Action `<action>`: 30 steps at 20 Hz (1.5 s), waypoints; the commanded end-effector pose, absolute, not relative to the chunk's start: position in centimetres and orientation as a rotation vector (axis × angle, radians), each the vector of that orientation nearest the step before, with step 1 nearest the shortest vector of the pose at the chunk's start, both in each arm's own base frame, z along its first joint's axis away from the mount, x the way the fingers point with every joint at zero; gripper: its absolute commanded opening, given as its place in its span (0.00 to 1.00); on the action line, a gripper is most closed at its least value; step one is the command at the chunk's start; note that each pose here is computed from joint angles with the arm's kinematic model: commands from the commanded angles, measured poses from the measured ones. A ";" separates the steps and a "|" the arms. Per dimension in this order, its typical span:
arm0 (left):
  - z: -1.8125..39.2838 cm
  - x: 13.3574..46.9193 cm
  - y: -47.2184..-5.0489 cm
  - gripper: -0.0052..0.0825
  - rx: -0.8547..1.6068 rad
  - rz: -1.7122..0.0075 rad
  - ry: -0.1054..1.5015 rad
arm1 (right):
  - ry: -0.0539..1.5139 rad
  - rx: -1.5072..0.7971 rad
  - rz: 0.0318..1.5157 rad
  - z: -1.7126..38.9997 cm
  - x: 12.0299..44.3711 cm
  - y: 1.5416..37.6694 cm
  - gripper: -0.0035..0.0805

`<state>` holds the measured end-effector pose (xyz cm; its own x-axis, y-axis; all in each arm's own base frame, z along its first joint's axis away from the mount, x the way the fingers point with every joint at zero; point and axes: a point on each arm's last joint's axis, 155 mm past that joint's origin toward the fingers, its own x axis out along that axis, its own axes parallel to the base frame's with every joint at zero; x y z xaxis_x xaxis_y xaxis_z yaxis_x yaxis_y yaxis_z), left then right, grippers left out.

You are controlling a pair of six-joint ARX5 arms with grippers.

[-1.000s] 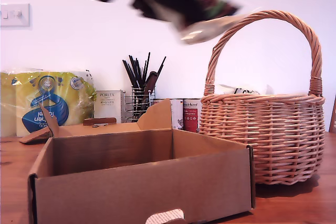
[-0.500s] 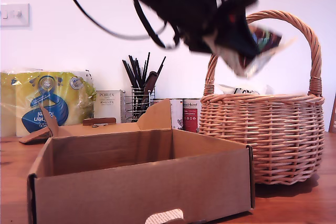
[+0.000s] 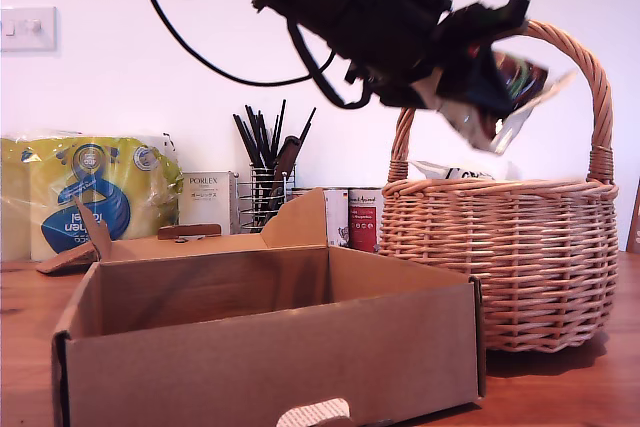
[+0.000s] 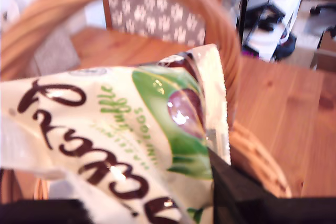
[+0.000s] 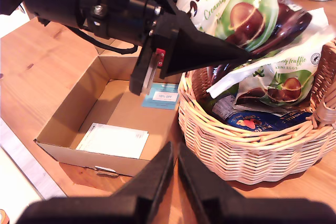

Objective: Move the bags of Easter eggs from the cardboard box on the left into the woven basket on the right side.

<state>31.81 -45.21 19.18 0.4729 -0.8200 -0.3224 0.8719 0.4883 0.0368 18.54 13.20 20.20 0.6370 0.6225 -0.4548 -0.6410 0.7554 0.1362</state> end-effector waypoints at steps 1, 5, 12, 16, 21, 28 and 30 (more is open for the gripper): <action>17.4 31.5 -45.6 0.82 0.227 -1.052 0.295 | 0.484 -0.045 0.727 20.8 18.5 13.3 0.03; 17.5 31.3 -45.9 0.89 0.254 -1.039 0.274 | 0.485 -0.045 0.728 20.8 18.5 13.3 0.03; 17.1 31.2 -45.1 0.76 0.287 -1.020 0.308 | 0.484 -0.045 0.727 20.8 18.5 13.3 0.03; 16.4 29.6 -42.9 0.39 0.349 -1.017 0.424 | 0.464 -0.048 0.727 21.2 18.7 13.3 0.03; 17.9 29.2 -39.2 0.03 0.377 -0.956 0.490 | 0.390 -0.053 0.679 22.7 20.0 12.9 0.03; 19.3 30.3 -32.6 0.03 0.284 -0.817 0.434 | 0.241 0.049 0.497 26.7 23.0 10.7 0.03; 20.1 30.8 -29.6 0.03 0.222 -0.754 0.388 | 0.221 0.050 0.441 26.9 23.7 9.8 0.03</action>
